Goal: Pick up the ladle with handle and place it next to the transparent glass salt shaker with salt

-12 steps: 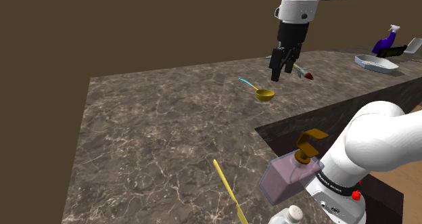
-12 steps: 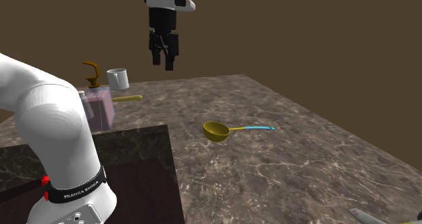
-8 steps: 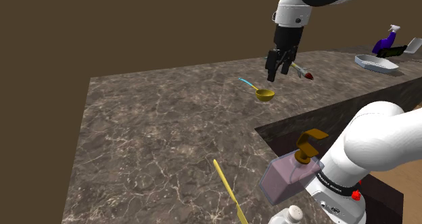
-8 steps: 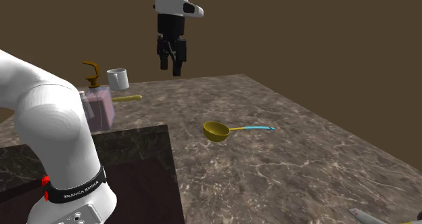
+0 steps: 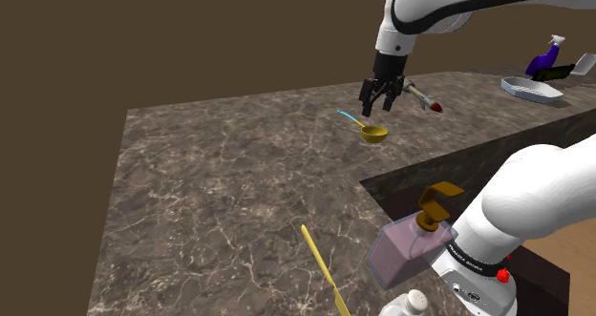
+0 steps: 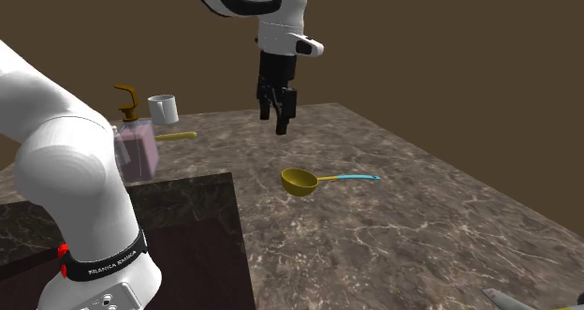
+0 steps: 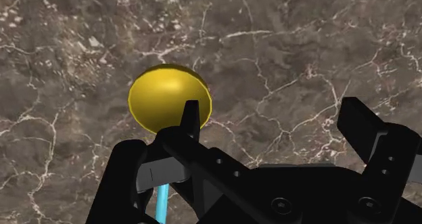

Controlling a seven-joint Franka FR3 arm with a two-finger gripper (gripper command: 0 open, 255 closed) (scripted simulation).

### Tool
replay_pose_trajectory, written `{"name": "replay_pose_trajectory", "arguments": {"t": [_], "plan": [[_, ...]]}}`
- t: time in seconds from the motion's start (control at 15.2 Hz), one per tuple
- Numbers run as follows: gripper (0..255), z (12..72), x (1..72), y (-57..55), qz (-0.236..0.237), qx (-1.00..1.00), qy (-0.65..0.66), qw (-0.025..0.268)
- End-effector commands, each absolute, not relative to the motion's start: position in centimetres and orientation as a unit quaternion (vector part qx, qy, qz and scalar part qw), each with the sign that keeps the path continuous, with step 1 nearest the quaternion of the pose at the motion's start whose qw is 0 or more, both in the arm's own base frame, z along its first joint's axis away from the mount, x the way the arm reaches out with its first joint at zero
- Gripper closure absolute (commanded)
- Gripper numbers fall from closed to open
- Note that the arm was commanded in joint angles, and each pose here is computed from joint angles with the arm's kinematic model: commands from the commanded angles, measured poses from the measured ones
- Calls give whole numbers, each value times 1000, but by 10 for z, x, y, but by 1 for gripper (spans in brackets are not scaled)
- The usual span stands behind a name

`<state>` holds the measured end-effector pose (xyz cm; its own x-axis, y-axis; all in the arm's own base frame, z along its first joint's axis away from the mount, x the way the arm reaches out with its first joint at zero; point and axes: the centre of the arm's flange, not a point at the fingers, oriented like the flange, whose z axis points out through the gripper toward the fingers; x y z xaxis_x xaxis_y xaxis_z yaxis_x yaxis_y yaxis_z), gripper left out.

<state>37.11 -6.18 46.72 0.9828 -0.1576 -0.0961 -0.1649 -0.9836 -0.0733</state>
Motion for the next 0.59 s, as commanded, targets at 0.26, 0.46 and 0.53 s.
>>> {"name": "replay_pose_trajectory", "arguments": {"t": [0.26,0.46,0.53], "plan": [[0,420,408,-122,35,-989,132,63],[0,396,425,-151,30,-984,156,75],[0,387,430,-161,28,-983,165,79]]}}
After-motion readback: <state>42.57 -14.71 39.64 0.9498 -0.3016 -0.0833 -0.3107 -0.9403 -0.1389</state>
